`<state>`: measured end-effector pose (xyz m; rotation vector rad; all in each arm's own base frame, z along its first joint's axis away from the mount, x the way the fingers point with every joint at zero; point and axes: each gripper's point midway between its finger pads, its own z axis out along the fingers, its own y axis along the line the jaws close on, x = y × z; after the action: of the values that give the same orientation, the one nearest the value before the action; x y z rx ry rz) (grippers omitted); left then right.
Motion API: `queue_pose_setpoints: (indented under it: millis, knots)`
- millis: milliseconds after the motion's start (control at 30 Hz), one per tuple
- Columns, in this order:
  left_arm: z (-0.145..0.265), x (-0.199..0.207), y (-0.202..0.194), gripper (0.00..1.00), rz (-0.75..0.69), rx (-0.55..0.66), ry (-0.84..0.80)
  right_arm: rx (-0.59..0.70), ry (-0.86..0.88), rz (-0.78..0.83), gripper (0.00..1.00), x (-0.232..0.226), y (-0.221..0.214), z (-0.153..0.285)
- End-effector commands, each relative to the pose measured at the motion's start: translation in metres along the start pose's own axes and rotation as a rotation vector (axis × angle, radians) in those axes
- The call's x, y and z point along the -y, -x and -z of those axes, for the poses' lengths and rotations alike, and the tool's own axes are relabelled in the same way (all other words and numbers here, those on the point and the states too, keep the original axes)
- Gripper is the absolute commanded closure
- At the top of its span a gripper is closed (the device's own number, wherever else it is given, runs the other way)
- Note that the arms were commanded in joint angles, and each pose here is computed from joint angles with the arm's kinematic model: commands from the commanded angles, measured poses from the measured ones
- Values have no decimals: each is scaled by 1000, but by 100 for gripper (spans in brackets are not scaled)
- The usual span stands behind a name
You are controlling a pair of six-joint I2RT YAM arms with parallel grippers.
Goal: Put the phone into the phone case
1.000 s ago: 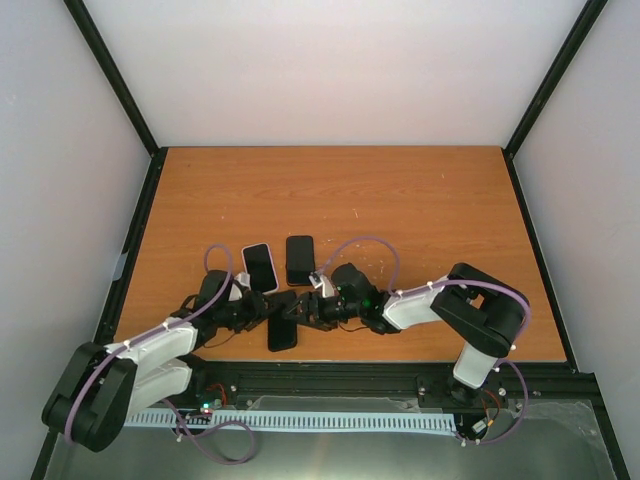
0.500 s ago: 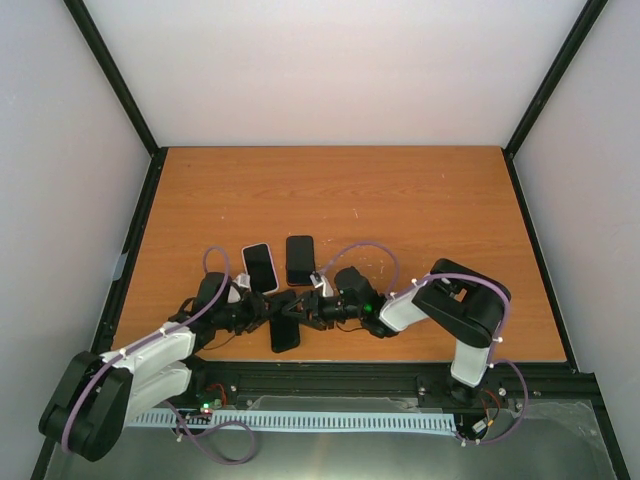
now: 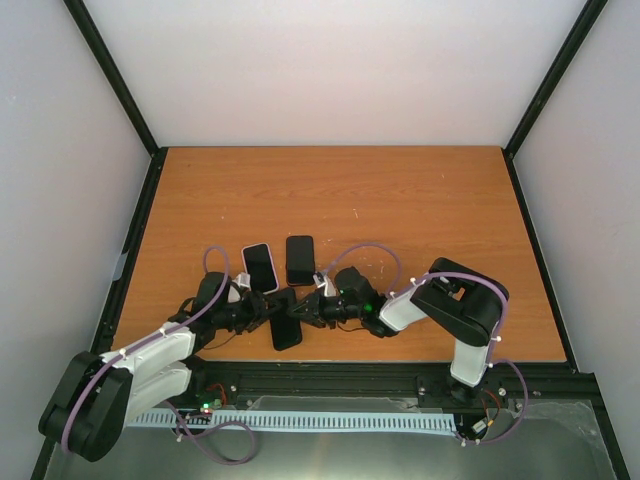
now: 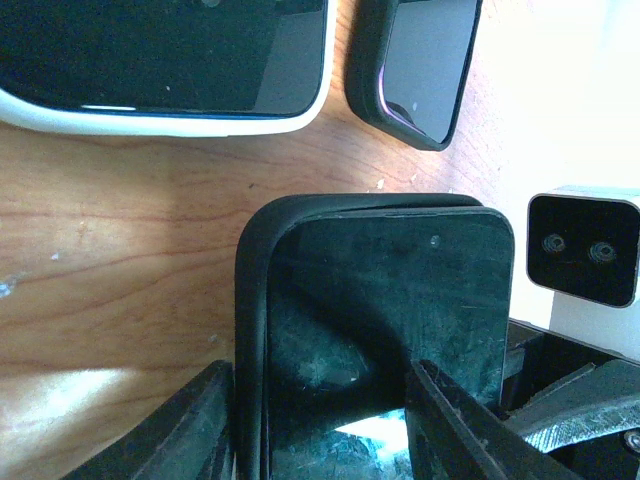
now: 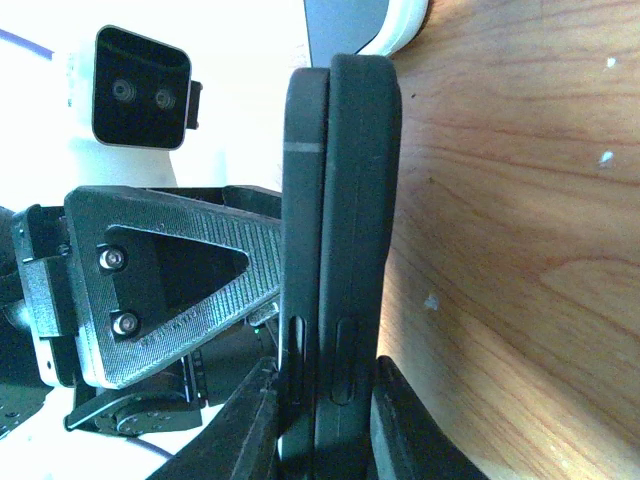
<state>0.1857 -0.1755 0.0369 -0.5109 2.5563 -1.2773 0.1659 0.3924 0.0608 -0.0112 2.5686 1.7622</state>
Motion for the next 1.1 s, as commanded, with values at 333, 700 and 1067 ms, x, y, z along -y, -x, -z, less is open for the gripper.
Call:
queue_pose_setpoints:
  millis: [333,700,1067]
  knots:
    - [-1,10,-7,53,-19,-42,-46,48,195,80,67,-50,8,7]
    - [-2,12,-6,50,-21,-47,-45,51,223,71,76,-50,7,8]
    - [1,21,-3,50,-38,-42,-59,75,135,73,91,-31,11,10]
